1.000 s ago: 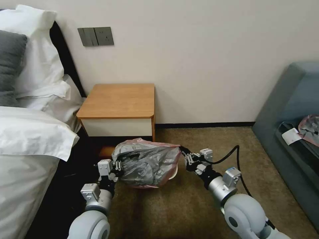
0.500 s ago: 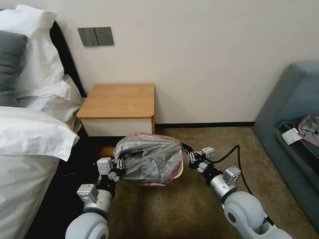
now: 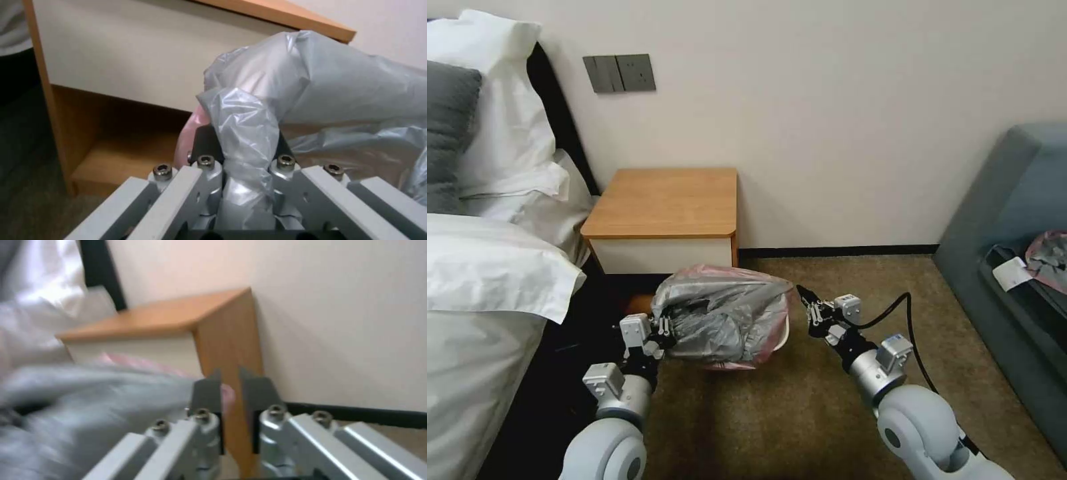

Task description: Pick up the garbage bag from the table and place it over the trash can.

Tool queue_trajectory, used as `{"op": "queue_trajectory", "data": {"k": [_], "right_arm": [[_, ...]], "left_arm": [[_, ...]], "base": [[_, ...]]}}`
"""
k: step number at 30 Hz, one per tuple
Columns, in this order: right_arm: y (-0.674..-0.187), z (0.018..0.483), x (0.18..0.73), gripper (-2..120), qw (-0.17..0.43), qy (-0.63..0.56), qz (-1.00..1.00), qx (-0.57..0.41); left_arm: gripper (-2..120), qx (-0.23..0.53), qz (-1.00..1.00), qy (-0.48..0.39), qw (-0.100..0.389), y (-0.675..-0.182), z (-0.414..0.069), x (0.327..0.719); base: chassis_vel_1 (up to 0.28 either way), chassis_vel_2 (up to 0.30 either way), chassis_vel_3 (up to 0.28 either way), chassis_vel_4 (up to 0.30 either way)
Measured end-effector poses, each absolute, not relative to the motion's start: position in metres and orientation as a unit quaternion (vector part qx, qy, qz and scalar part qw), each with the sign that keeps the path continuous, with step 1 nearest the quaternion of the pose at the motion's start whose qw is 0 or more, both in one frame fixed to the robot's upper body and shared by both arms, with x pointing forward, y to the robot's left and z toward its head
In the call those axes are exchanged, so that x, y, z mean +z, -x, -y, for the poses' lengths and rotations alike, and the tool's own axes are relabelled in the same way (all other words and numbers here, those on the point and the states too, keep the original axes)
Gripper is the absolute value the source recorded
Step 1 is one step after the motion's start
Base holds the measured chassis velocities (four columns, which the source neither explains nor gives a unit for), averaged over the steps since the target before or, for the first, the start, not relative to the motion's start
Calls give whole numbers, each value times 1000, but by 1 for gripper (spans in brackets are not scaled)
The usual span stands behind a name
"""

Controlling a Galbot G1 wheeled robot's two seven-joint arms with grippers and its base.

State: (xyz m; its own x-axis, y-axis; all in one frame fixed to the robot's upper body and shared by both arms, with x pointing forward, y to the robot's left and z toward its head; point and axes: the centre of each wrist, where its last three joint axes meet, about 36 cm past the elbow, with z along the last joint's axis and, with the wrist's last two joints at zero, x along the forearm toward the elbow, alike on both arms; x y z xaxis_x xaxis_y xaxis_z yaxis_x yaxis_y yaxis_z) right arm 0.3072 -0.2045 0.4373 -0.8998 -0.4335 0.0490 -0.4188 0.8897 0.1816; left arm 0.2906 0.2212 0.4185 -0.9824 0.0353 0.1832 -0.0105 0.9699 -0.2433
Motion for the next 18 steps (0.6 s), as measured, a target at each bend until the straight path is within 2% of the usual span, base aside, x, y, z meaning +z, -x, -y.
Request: {"op": "queue_trajectory", "data": {"k": [3, 4, 7, 8, 11, 12, 15, 16, 17, 18], "right_arm": [[-294, 197, 456, 27, 45, -210, 965, -149], [-294, 197, 456, 27, 45, -210, 965, -149], [-291, 190, 465, 42, 81, -180, 953, -228], [-291, 190, 465, 42, 81, -180, 953, -228], [-299, 185, 471, 55, 119, -153, 940, -282], [-299, 185, 471, 55, 119, -153, 940, -282], [-315, 180, 472, 71, 142, -145, 926, -319], [-328, 174, 465, 84, 155, -138, 919, -335], [-334, 172, 461, 90, 158, -135, 917, -340], [-334, 172, 461, 90, 158, -135, 917, -340]], "left_arm": [[9, 131, 987, 3, 93, -293, -222, 418], [9, 131, 987, 3, 93, -293, -222, 418], [9, 145, 985, 2, 92, -294, -222, 420], [9, 145, 985, 2, 92, -294, -222, 420], [9, 150, 985, 0, 89, -293, -222, 421], [9, 150, 985, 0, 89, -293, -222, 421], [9, 152, 984, -1, 89, -292, -221, 421], [9, 154, 984, 0, 86, -292, -220, 423], [9, 155, 984, 1, 85, -292, -220, 424], [9, 155, 984, 1, 85, -292, -220, 424]], "base": [[0, 0, 0, 0], [0, 0, 0, 0], [0, 0, 0, 0], [0, 0, 0, 0], [0, 0, 0, 0], [0, 0, 0, 0], [0, 0, 0, 0], [0, 0, 0, 0], [0, 0, 0, 0], [0, 0, 0, 0]]}}
